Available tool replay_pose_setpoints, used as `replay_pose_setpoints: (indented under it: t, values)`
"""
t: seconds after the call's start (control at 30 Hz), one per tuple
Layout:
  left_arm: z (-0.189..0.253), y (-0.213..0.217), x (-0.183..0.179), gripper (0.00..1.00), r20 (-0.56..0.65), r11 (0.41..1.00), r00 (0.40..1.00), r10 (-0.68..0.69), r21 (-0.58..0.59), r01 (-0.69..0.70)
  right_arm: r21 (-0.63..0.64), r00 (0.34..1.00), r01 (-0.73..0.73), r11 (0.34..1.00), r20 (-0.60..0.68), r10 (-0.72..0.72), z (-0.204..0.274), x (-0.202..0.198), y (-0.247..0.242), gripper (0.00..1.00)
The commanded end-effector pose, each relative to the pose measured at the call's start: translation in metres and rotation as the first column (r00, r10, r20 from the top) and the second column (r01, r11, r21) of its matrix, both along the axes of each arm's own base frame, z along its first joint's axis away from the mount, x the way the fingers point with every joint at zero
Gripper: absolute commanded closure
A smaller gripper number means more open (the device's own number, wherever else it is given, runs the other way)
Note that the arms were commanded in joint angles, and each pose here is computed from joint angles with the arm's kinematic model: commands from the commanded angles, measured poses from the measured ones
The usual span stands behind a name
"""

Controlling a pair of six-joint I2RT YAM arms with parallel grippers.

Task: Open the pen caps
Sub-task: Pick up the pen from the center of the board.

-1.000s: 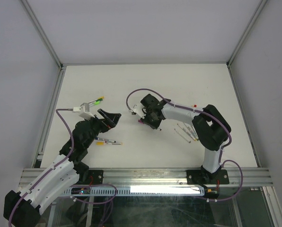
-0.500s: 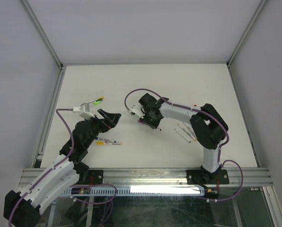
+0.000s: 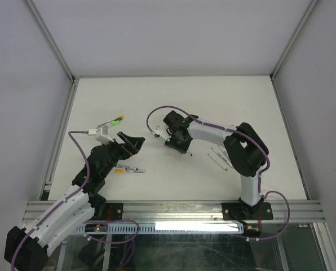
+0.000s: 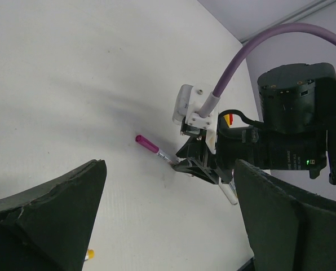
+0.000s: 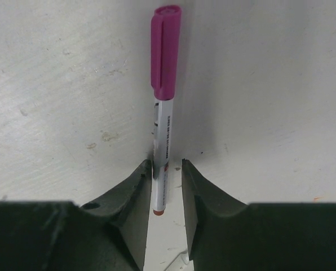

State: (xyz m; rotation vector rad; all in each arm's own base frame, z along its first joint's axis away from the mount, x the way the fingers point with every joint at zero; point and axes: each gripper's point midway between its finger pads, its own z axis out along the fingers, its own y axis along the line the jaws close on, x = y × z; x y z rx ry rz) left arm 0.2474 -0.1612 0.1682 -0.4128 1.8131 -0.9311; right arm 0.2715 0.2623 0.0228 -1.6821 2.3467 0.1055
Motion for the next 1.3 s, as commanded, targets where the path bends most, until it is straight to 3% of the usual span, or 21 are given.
replay_pose_setpoints:
  t: [0.0,1.27]
  values:
    - [0.0182,-0.0075,0.0004,0.01,0.064,0.998,0.998,-0.026,-0.051,0.03,-0.01,1.0,-0.023,1.0,0.017,0.023,0.0062,0.0059,0.0062,0.69]
    - [0.0102,-0.0099,-0.0039,0.01,0.056,0.995,0.998,-0.04,-0.086,0.045,-0.071,0.999,-0.04,0.997,-0.029,0.038,-0.0023,0.0057,0.0099,0.63]
